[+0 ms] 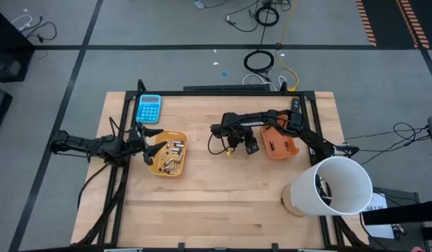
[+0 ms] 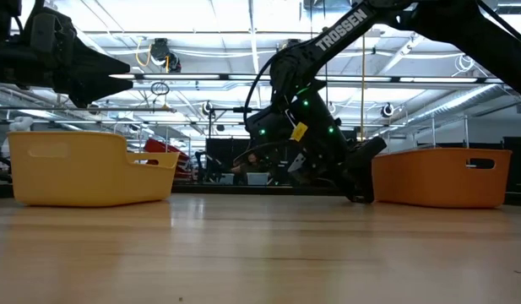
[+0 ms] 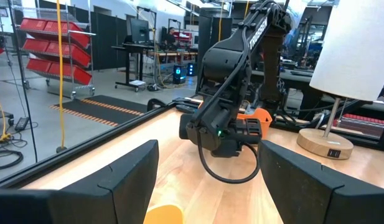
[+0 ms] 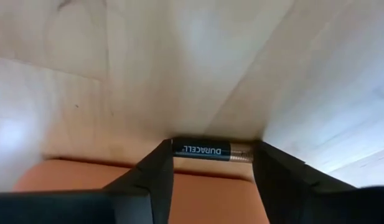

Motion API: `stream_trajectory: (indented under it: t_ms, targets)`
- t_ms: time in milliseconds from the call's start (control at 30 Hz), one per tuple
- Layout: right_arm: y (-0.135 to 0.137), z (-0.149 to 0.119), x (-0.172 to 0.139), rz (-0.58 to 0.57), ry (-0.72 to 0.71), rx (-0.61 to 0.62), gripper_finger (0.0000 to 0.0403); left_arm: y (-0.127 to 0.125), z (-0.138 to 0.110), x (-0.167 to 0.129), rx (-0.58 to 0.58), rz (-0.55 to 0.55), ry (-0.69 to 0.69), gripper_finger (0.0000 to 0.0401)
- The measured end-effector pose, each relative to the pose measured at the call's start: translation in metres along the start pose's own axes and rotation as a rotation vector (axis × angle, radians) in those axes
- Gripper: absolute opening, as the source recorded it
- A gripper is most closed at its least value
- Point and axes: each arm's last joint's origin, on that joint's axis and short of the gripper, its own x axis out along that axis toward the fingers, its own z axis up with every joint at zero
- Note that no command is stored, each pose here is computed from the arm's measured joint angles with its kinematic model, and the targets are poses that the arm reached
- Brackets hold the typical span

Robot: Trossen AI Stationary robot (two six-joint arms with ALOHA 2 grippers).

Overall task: Sort batteries
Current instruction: Put the black battery into the orange bin

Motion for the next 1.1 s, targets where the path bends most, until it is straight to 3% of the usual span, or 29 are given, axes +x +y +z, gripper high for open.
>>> stream_trajectory:
  t_ms: [567,933,1100]
  targets:
    - [0.003,0.000,0.000,0.019,0.007,-0.098,0.0163,0.000,0.000,0.000,0.000,0.000,0.000,0.0281]
    - [0.003,-0.001,-0.003,0.017,0.036,-0.072,0.0163,0.000,0.000,0.000,0.000,0.000,0.000,0.0281]
    - [-0.001,-0.003,-0.027,-0.010,0.018,-0.020,0.0159,0.000,0.000,0.000,0.000,0.000,0.000,0.0281]
